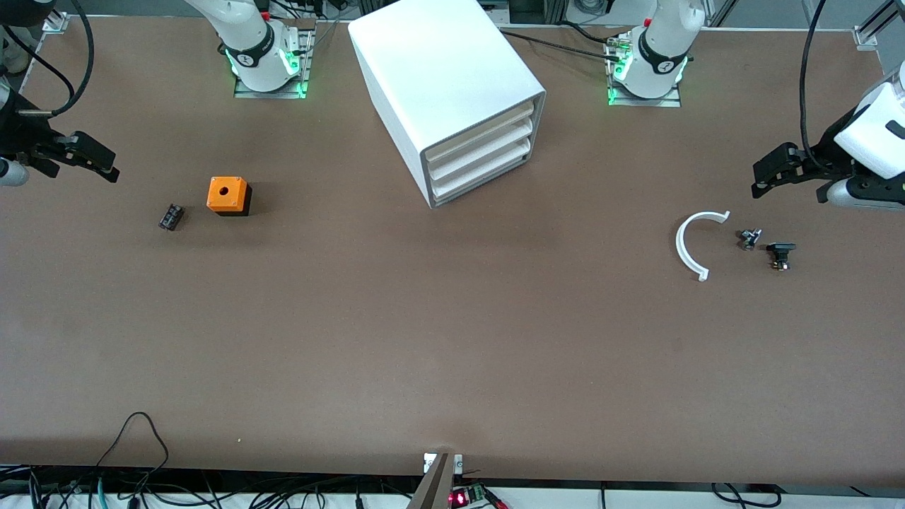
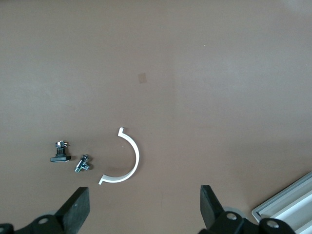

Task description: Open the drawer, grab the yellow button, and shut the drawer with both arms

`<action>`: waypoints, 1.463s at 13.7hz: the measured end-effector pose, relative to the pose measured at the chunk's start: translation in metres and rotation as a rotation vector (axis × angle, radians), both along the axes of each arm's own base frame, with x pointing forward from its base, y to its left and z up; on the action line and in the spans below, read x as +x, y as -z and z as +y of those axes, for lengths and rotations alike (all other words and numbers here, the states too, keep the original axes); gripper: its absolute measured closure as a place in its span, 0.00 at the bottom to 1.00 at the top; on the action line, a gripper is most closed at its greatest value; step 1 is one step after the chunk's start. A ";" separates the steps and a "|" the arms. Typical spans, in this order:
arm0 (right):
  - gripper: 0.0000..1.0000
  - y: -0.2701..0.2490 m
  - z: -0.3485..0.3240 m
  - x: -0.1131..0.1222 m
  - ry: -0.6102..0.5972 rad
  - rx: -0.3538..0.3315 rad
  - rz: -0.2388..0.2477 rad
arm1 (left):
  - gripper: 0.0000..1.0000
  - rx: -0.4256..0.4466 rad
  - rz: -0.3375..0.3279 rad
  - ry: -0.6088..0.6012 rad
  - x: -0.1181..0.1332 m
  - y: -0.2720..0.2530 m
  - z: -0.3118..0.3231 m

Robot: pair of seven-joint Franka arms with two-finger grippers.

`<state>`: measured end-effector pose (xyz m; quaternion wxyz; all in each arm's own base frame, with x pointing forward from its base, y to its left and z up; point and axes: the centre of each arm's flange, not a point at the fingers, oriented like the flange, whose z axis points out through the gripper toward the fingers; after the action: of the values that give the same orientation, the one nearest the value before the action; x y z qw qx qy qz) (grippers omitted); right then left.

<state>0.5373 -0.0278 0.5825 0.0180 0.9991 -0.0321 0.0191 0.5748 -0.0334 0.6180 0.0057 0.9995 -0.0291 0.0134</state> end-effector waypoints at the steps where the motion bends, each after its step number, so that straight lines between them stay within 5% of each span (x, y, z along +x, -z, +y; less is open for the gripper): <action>1: 0.00 0.000 0.000 0.000 0.000 0.000 0.000 | 0.00 0.000 0.000 0.000 0.000 0.000 0.000; 10: 0.00 0.000 0.008 0.002 -0.014 -0.001 -0.005 | 0.00 0.001 0.027 0.008 0.004 0.014 -0.005; 20: 0.00 0.028 0.030 0.031 -0.050 -0.013 0.037 | 0.00 -0.001 0.310 0.088 0.037 0.180 -0.050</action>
<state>0.5685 0.0027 0.5546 0.0246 0.9997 -0.0069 0.0013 0.6117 -0.0837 0.4380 0.0114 0.9874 -0.0715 -0.1410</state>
